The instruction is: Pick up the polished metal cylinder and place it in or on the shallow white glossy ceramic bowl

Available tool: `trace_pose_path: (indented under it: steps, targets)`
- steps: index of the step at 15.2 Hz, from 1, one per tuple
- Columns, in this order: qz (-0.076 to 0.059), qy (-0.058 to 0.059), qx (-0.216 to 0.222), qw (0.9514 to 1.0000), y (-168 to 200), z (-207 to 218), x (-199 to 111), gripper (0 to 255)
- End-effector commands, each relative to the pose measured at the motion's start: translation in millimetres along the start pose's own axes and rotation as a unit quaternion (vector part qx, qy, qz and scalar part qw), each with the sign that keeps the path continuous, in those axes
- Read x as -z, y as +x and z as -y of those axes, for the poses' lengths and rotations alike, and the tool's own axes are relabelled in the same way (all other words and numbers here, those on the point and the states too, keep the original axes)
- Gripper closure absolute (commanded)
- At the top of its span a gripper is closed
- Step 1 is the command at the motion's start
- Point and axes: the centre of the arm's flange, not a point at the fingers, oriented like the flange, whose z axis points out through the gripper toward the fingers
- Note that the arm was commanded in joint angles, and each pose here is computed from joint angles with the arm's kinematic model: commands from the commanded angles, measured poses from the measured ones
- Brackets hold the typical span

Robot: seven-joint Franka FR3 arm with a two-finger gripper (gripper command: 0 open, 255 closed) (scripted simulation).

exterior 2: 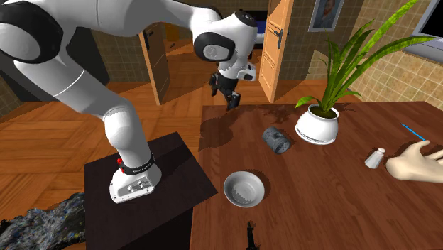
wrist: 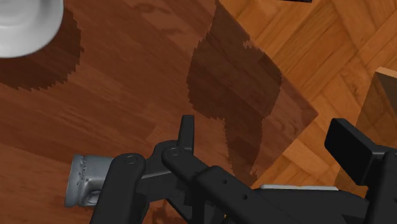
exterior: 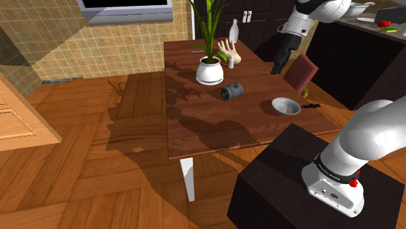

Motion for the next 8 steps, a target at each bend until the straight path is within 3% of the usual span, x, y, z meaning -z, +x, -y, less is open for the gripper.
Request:
trace_pose_path:
  steps: [1, 8]
  targets:
    - [-0.015, 0.019, 0.004, 0.9997, 6.7, -29.2, -8.2, 0]
    - [-0.064, 0.087, 0.013, 0.9941, 36.2, -126.8, -38.8, 0]
